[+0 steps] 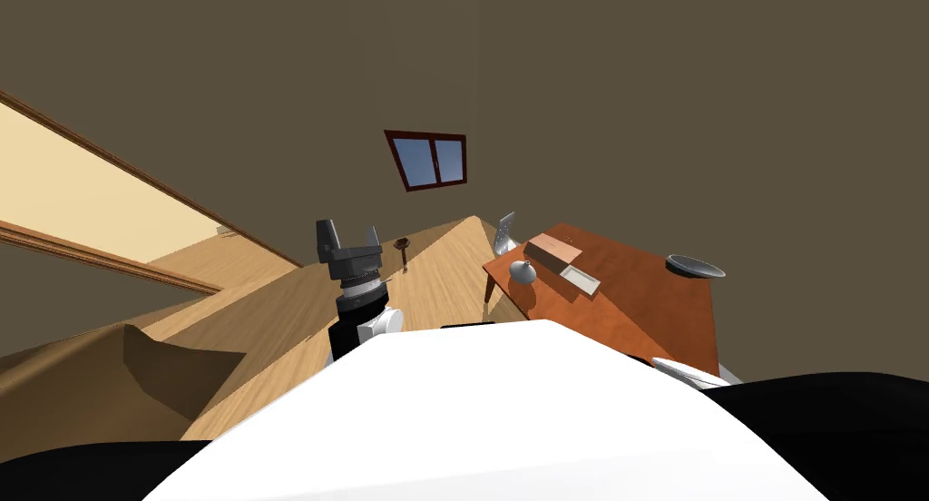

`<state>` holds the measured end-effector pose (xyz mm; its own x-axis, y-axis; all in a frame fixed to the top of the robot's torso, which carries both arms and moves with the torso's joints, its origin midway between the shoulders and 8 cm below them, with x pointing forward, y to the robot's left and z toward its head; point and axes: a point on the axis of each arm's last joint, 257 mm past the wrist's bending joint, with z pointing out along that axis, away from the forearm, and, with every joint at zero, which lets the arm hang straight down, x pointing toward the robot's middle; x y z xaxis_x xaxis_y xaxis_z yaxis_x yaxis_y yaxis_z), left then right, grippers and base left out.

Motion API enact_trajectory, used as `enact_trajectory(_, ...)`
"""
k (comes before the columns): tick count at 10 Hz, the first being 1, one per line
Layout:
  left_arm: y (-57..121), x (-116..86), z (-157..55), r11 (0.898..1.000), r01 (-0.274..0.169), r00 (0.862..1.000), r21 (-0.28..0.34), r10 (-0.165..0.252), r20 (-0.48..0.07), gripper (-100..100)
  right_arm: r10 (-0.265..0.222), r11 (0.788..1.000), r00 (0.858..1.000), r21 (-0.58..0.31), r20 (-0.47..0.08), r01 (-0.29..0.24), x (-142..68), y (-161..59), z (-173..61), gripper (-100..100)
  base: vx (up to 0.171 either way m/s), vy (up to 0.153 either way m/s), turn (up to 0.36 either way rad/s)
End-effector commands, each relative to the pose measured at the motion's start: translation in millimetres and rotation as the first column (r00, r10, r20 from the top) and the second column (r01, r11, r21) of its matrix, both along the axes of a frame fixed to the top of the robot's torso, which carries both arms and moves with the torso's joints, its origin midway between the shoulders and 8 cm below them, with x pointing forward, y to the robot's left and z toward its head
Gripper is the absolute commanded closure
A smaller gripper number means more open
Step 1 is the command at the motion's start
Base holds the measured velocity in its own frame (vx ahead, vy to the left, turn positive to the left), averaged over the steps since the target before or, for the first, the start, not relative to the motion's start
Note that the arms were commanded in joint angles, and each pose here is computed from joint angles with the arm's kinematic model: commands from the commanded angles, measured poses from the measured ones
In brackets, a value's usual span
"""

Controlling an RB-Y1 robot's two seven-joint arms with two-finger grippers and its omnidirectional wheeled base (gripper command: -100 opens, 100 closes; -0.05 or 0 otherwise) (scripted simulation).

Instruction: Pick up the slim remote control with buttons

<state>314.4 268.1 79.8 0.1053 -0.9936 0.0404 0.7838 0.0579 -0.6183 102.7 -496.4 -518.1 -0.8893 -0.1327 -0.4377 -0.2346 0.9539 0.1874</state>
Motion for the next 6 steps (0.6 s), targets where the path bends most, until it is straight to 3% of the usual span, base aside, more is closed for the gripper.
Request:
enact_trajectory(1, 0.0, 0.0, 0.0, 1.000, 0.000, 1.000, 0.000, 0.000, 0.000, 0, 0.013, 0.998, 0.999, -0.058, -0.052, -0.016, -19.1, -24.5, -0.2, -100, -0.015, -0.037, 0.152)
enact_trajectory(4, 0.0, 0.0, 0.0, 1.000, 0.000, 1.000, 0.000, 0.000, 0.000, 0, 0.032, 0.981, 0.983, -0.185, -0.183, -0.066, -66.7, -82.5, 3.5, -100, -0.060, -0.115, 0.263)
enact_trajectory(5, 0.0, 0.0, 0.0, 1.000, 0.000, 1.000, 0.000, 0.000, 0.000, 0, 0.032, 0.981, 0.983, -0.185, -0.183, -0.066, -66.7, -82.5, 3.5, -100, -0.059, -0.116, 0.082)
enact_trajectory(6, 0.0, 0.0, 0.0, 1.000, 0.000, 1.000, 0.000, 0.000, 0.000, 0, 0.034, 0.967, 0.966, -0.236, -0.257, -0.097, -95.9, -106.3, 5.8, -100, -0.096, -0.114, 0.185)
